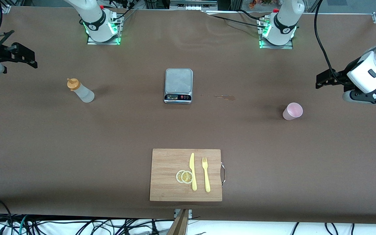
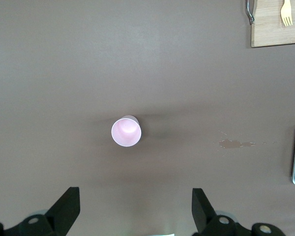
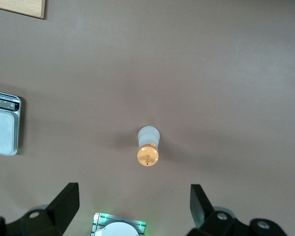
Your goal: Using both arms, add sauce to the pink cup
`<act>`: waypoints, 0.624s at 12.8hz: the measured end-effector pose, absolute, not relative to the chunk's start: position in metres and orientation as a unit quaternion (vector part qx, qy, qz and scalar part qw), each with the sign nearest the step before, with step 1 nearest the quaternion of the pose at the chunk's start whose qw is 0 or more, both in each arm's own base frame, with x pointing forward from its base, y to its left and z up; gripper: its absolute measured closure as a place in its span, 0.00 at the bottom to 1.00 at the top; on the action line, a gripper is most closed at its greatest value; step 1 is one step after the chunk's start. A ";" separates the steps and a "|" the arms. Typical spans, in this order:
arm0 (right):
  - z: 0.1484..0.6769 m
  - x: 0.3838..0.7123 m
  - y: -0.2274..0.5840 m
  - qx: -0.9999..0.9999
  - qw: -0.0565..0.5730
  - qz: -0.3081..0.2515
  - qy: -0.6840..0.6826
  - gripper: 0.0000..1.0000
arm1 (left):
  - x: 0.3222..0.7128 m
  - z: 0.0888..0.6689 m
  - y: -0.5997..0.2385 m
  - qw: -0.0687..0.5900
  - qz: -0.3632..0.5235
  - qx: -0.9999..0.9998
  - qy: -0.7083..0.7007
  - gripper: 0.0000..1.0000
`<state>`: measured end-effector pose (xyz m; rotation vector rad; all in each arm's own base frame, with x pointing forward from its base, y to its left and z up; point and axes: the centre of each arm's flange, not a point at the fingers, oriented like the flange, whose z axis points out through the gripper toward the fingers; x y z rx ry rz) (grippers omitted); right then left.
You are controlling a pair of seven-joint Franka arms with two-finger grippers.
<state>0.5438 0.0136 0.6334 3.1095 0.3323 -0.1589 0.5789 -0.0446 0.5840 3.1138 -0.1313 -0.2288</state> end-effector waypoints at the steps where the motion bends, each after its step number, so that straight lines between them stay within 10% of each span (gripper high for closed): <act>1: 0.633 0.544 0.014 0.993 0.005 -0.051 0.106 0.00 | 0.579 0.584 -0.045 0.008 -0.073 0.996 -0.042 0.00; 8: 0.633 0.544 0.014 0.993 0.005 -0.051 0.106 0.00 | 0.579 0.584 -0.043 0.008 -0.073 0.996 -0.040 0.00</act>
